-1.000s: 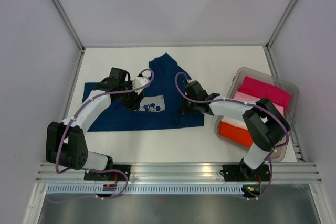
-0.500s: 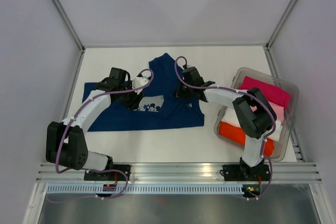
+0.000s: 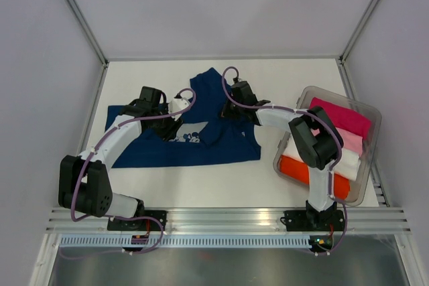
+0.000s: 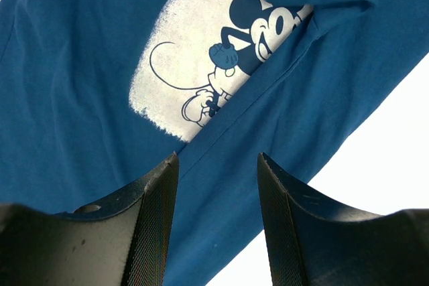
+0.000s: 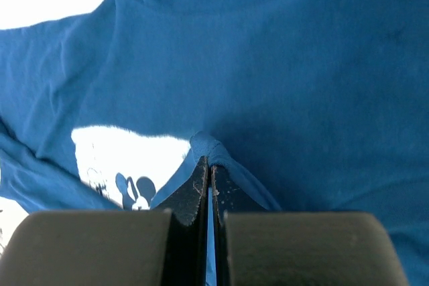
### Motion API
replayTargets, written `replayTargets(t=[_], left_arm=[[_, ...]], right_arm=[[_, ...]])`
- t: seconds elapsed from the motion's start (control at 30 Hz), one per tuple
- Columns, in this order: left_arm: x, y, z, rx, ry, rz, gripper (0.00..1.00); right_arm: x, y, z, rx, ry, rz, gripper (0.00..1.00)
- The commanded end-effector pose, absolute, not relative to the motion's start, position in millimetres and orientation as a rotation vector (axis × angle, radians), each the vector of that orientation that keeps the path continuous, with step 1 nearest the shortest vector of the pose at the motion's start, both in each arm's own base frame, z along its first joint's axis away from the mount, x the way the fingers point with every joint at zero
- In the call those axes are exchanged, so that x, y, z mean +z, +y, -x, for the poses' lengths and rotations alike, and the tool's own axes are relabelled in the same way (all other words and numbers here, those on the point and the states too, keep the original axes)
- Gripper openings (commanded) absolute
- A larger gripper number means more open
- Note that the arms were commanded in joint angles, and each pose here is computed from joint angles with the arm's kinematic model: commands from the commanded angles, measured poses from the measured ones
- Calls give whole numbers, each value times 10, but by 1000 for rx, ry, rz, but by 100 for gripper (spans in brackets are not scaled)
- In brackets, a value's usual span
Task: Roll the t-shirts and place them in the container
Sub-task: Fold the tshirt
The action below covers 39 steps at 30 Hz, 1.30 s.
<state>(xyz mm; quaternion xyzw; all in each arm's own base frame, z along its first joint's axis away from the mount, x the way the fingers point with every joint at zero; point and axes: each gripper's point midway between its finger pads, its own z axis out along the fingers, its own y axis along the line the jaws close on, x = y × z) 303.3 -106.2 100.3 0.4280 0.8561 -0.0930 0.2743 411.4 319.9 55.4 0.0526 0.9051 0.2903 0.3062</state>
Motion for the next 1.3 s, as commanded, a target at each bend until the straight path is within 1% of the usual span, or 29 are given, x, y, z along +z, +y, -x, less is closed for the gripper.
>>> replayTargets(t=[0.0,0.3,0.67,0.73,0.77,0.8,0.83,0.9,1.0,1.07,1.13,1.2,1.27], left_arm=[[982,-1075,-3009,-258,2317,-1136,56],[963,-1062,-3017,-249,2323,-1139,56],[948,-1046,-3025,-237,2330,-1136,56],[948,-1043,-3026,-235,2331,-1136,56],[947,-1040,-3027,-232,2331,-1137,56],[952,-1033,-3030,-229,2330,-1135,56],[951,-1035,-3030,-227,2329,-1138,56],[955,-1024,-3034,-219,2329,-1138,56],[947,-1011,-3030,-211,2333,-1140,56],[951,-995,-3031,-202,2333,-1136,56],[963,-985,-3035,-190,2333,-1133,56],[980,-950,-3062,-161,2349,-1098,56],[989,-893,-3095,-121,2370,-1058,56]], right_arm=[[739,3248,-4427,809,2294,-198,0],[679,3151,-4531,770,2263,-286,0],[541,3119,-4586,733,2287,-293,2],[534,3121,-4590,733,2288,-293,9],[535,3123,-4594,730,2290,-290,17],[539,3108,-4604,726,2290,-290,33],[541,3114,-4600,724,2292,-283,38],[585,3076,-4622,691,2287,-278,45],[773,2985,-4662,628,2255,-249,49],[973,2966,-4663,597,2222,-198,49],[1101,3000,-4560,555,2219,-131,50],[1151,3105,-4453,493,2219,12,50],[1133,3396,-4240,453,2241,219,50]])
